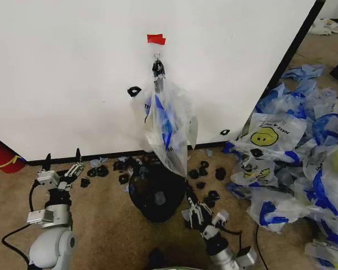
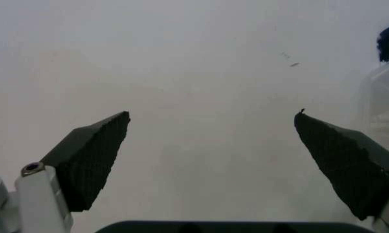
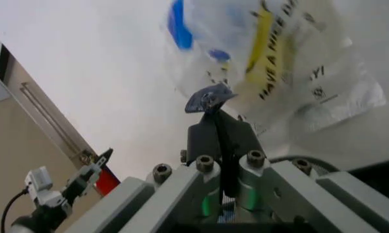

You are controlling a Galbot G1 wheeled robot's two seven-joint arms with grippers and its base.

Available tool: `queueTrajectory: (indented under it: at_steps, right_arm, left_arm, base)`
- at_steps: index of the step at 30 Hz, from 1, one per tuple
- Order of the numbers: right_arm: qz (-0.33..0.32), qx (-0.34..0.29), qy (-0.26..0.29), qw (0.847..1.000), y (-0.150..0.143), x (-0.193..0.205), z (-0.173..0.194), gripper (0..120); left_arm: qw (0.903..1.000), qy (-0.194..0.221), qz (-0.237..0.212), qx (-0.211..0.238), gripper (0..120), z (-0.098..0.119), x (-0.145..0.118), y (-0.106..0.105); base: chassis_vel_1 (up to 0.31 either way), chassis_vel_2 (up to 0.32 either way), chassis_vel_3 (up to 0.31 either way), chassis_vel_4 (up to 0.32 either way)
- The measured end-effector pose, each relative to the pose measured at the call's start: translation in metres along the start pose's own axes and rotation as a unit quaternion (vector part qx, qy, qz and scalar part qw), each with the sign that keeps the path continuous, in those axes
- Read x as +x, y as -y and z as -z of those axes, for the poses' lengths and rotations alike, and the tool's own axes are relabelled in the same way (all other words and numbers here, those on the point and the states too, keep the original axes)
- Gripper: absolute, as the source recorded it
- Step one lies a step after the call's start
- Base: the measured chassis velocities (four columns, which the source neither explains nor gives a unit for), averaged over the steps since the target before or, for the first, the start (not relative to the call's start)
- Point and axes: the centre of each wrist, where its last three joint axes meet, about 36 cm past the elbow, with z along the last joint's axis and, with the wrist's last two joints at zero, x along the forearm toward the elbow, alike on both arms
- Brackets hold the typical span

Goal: Pick up the garbage bag from the wall and place it over the trash bin.

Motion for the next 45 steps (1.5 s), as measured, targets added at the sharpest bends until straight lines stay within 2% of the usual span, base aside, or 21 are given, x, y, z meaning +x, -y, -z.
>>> queueTrajectory:
  at_steps: [6,15,17,19,22,23,27,28,29,33,39,45]
  right_arm:
    - [0.026,0.016,0.008,1.000,0.010,-0.047,0.010,0]
    - [0.040,0.025,0.012,0.999,0.012,-0.078,0.020,0]
    - [0.040,0.026,0.013,0.999,0.012,-0.080,0.021,0]
    - [0.040,0.027,0.011,0.999,0.012,-0.080,0.022,0]
    - [0.039,0.027,0.011,0.999,0.012,-0.080,0.022,0]
    - [0.039,0.027,0.011,0.999,0.012,-0.080,0.022,0]
    - [0.039,0.028,0.008,0.999,0.012,-0.081,0.022,0]
    - [0.040,0.028,0.006,0.999,0.011,-0.082,0.022,0]
    - [0.040,0.028,0.006,0.999,0.011,-0.082,0.022,0]
    - [0.044,0.023,-0.004,0.999,0.008,-0.084,0.019,0]
    - [0.053,0.019,-0.024,0.998,0.006,-0.092,0.011,0]
    - [0.056,0.013,-0.035,0.998,0.002,-0.100,0.007,0]
  left_arm:
    - [1.0000,0.004,-0.005,-0.001,100,0.004,0.000,0.001]
    - [0.9995,0.009,-0.021,0.022,99,0.025,0.000,0.013]
    - [0.9989,0.007,-0.031,0.036,99,0.033,0.001,0.020]
    - [0.9958,-0.006,-0.048,0.078,99,0.048,0.003,0.036]
    - [0.9871,-0.033,-0.076,0.137,98,0.067,0.008,0.062]
    - [0.9871,-0.033,-0.076,0.137,98,0.067,0.008,0.062]
    - [0.9698,-0.066,-0.118,0.203,97,0.092,0.015,0.090]
    - [0.9615,-0.078,-0.137,0.225,97,0.103,0.016,0.098]
    - [0.9615,-0.078,-0.137,0.225,97,0.103,0.016,0.098]
    - [0.9471,-0.091,-0.177,0.251,97,0.121,0.008,0.102]
    - [0.9334,-0.108,-0.206,0.273,97,0.140,-0.001,0.101]
    - [0.9217,-0.134,-0.235,0.278,97,0.142,-0.013,0.106]
  base:
    - [0.000,0.000,0.000,0.000]
    - [0.000,0.000,0.000,0.000]
    - [0.000,0.000,0.000,0.000]
    - [0.000,0.000,0.000,0.000]
    - [0.000,0.000,0.000,0.000]
    - [0.000,0.000,0.000,0.000]
    - [0.000,0.000,0.000,0.000]
    - [0.000,0.000,0.000,0.000]
    - [0.000,0.000,0.000,0.000]
    - [0.000,0.000,0.000,0.000]
    - [0.000,0.000,0.000,0.000]
    - [0.000,0.000,0.000,0.000]
